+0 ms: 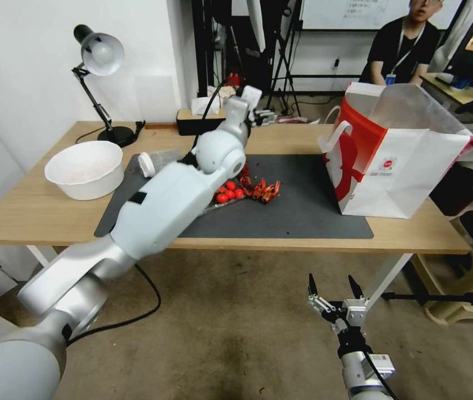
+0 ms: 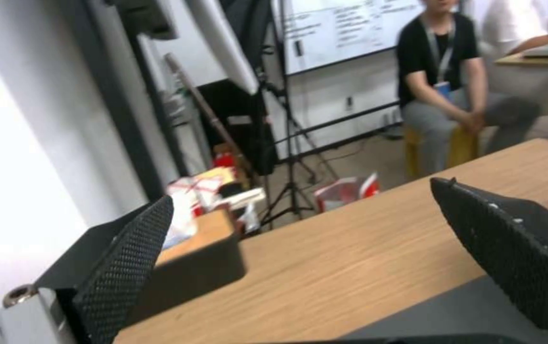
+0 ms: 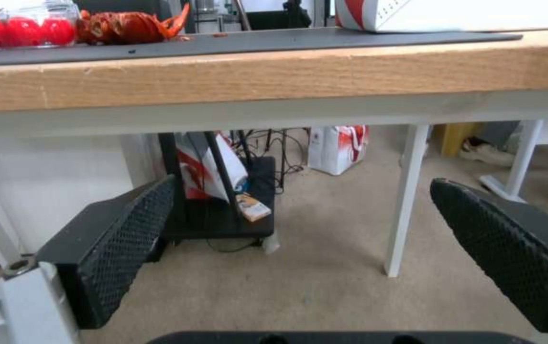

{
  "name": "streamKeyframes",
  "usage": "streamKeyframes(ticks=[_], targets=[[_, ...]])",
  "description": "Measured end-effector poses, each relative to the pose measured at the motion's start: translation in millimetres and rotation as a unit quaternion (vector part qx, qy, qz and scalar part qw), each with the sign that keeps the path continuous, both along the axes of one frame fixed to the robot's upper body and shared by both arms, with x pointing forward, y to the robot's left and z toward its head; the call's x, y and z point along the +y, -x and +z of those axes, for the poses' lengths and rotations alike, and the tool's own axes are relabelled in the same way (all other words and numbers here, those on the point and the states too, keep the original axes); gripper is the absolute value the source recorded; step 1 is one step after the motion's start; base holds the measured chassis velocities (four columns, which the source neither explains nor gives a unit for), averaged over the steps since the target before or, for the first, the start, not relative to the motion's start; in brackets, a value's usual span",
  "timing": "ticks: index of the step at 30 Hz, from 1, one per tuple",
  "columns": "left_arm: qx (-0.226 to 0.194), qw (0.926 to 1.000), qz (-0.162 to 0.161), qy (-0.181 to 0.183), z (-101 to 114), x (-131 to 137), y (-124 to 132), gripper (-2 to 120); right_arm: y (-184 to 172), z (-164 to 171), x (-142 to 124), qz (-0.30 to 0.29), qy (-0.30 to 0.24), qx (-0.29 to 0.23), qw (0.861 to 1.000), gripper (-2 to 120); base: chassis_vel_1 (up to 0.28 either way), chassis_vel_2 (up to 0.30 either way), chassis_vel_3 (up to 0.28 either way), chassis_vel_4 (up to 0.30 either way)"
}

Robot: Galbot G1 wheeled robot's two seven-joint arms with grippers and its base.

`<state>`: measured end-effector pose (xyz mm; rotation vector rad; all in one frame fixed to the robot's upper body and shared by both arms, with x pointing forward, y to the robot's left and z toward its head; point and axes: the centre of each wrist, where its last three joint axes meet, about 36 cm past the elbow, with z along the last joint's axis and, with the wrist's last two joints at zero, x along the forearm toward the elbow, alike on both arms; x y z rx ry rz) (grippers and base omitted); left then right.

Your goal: Pick up the trash from the table and place it into the takeout bag.

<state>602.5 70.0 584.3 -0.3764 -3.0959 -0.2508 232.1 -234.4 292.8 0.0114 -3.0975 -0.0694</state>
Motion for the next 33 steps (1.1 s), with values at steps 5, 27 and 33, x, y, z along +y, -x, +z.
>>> streamKeyframes(ticks=[5, 27, 33], targets=[[-0.005, 0.9987, 0.051, -0.002, -19, 14, 11, 100, 1, -3, 1, 0.001, 0.000, 0.004, 1.000, 100, 0.000, 0.000, 0.000, 0.000], [0.014, 0.9890, 0.147, 0.009, -98, 123, 93, 100, 1, -5, 15, 0.010, -0.004, 0.008, 1.000, 100, 0.000, 0.000, 0.000, 0.000], [0.013, 0.9852, 0.169, 0.020, -112, 146, 128, 100, 1, -6, 19, 0.012, -0.002, 0.008, 1.000, 100, 0.000, 0.000, 0.000, 0.000]])
